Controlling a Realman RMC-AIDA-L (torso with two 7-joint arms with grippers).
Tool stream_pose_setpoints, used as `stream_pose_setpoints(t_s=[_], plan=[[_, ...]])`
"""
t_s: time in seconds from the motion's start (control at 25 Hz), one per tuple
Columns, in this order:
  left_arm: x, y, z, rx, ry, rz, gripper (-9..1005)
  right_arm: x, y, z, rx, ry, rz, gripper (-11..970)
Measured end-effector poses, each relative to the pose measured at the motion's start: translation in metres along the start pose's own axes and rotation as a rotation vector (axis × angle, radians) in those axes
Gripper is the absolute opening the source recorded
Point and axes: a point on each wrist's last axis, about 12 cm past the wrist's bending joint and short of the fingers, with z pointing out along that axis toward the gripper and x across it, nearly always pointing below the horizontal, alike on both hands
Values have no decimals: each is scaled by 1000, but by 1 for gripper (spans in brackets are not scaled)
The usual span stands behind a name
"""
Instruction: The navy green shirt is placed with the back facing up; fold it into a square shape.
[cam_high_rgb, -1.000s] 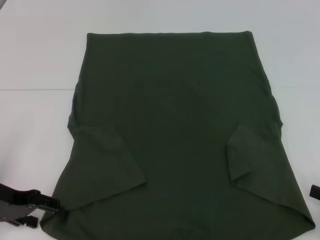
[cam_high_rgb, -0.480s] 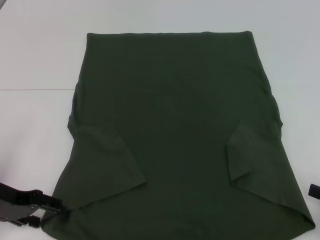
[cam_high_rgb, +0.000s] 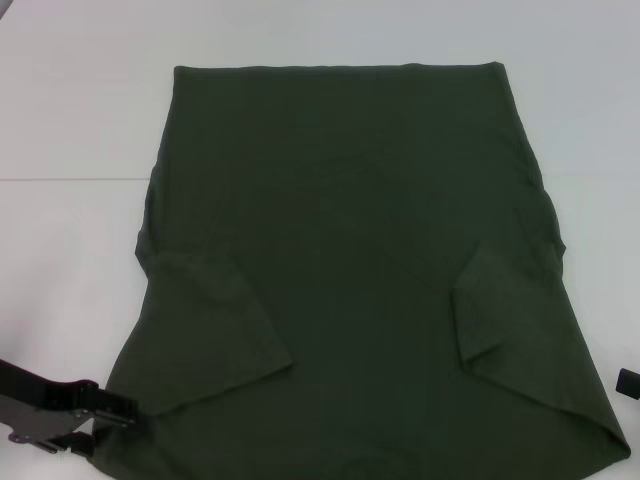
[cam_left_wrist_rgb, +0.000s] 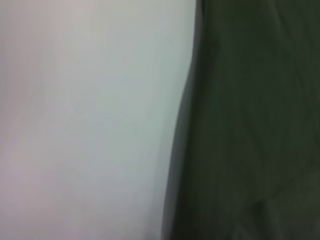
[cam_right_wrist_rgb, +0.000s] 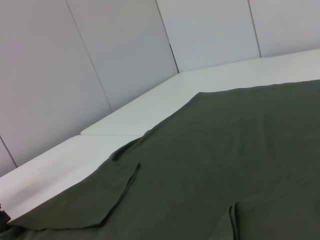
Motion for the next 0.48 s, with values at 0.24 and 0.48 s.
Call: stream_pose_setpoints(t_s=[0.24,0.48], plan=[[0,-3,2,5,2,6,824,0,0,0,0,1,0,816],[-2,0,-3,-12,-6,8,823,0,0,0,0,0,0,815]])
